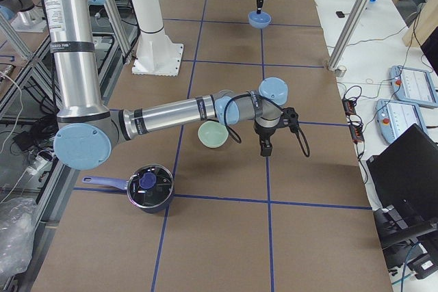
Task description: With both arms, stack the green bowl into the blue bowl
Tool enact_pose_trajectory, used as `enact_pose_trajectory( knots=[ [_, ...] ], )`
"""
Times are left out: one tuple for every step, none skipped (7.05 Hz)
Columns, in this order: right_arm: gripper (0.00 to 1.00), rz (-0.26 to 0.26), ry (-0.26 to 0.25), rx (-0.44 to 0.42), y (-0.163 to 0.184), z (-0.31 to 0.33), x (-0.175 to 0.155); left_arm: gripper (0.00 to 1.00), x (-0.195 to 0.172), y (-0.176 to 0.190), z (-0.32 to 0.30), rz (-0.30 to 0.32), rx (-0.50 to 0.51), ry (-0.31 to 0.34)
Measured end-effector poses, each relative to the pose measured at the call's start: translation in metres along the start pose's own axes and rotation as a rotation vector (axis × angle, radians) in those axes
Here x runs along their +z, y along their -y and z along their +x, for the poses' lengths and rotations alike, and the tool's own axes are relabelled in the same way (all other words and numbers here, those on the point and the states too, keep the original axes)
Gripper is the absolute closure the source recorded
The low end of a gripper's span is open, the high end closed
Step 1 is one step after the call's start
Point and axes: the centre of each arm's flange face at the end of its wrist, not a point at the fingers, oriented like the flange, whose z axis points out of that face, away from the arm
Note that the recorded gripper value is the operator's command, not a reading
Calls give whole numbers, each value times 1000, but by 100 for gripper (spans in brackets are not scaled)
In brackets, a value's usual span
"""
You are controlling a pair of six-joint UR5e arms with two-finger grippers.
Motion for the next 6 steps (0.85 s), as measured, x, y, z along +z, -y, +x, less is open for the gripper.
enact_pose_trajectory(
  knots=[
    [0,0,0,0,0,0,0,100,25,-30,49,4,-16,5],
    [0,-1,0,1,0,0,0,100,46,-60,89,9,-21,12],
    [0,-1,0,1,0,1,1,100,65,-89,124,19,-24,29],
    [0,-1,0,1,0,1,1,100,79,-111,147,30,-18,47],
    [0,-2,0,2,0,1,1,100,90,-127,160,41,-6,61],
    [0,-2,0,2,0,1,1,100,99,-139,166,54,8,73]
  ],
)
